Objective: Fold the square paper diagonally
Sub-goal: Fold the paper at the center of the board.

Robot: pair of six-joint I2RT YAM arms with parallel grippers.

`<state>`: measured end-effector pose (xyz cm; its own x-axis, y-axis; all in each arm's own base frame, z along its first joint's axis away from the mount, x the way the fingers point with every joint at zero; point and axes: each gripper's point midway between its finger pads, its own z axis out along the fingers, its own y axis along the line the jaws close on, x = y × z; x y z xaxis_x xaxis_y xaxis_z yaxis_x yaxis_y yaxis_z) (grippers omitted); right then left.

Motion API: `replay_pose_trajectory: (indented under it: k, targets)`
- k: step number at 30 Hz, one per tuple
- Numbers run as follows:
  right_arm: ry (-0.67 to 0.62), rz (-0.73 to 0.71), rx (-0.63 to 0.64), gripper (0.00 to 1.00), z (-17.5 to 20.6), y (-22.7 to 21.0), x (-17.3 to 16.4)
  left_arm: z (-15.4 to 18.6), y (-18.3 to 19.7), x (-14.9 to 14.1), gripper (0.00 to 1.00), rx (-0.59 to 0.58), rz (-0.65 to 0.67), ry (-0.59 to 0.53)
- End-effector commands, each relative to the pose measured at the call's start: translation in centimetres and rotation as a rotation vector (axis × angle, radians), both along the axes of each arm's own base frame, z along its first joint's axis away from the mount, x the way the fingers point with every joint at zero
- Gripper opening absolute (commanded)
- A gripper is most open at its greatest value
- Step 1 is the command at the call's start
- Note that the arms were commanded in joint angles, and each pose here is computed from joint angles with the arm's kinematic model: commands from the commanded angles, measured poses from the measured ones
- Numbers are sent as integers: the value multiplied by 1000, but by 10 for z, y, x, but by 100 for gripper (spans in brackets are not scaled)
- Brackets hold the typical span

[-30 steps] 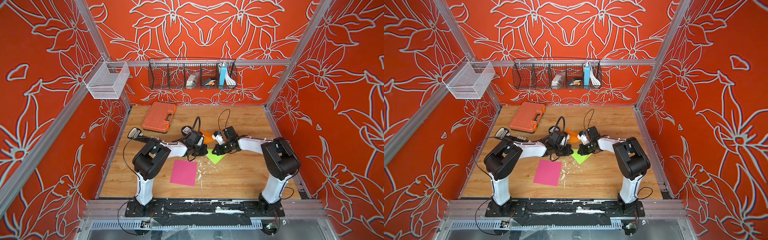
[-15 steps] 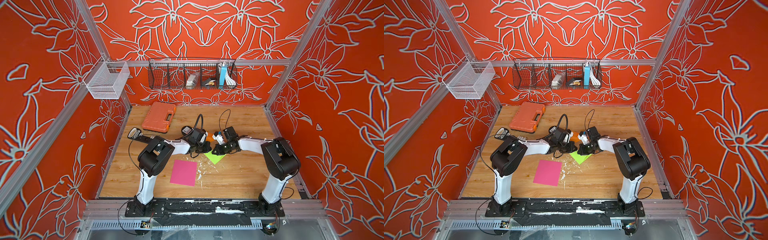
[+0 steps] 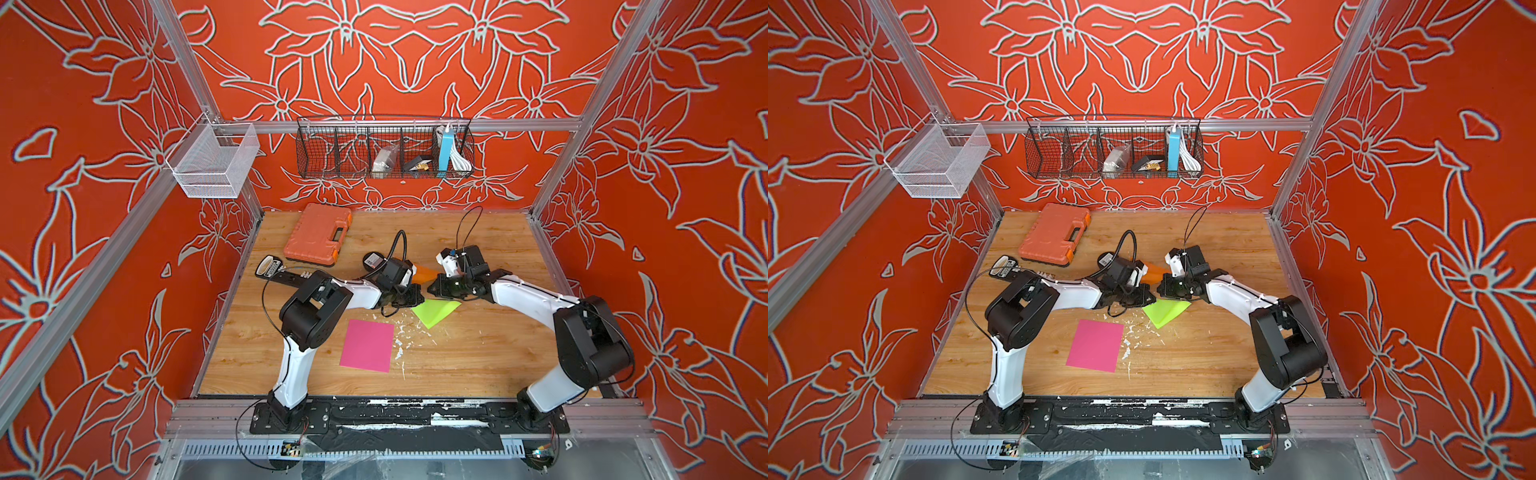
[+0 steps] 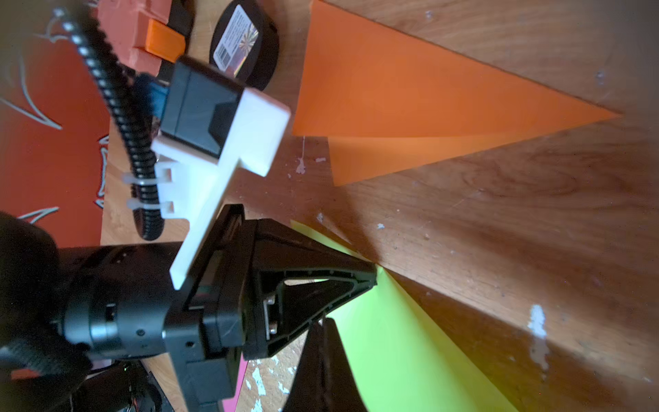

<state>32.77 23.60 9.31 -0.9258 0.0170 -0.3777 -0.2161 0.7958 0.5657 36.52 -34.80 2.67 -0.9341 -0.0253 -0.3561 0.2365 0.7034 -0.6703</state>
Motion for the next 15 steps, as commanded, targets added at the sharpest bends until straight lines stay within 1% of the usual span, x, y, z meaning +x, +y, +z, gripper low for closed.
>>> replay_pose_trajectory:
  k: [1,5,15]
  targets:
    - [82,-96,-103,0,-18,-14,-4,-27,10,-9,0,55,19,67]
    - [111,-78,-128,0,-30,-7,-3,-28,11,-10,0,59,24,69]
    - [155,-113,-160,0,-53,-2,5,-28,16,-10,0,80,39,69]
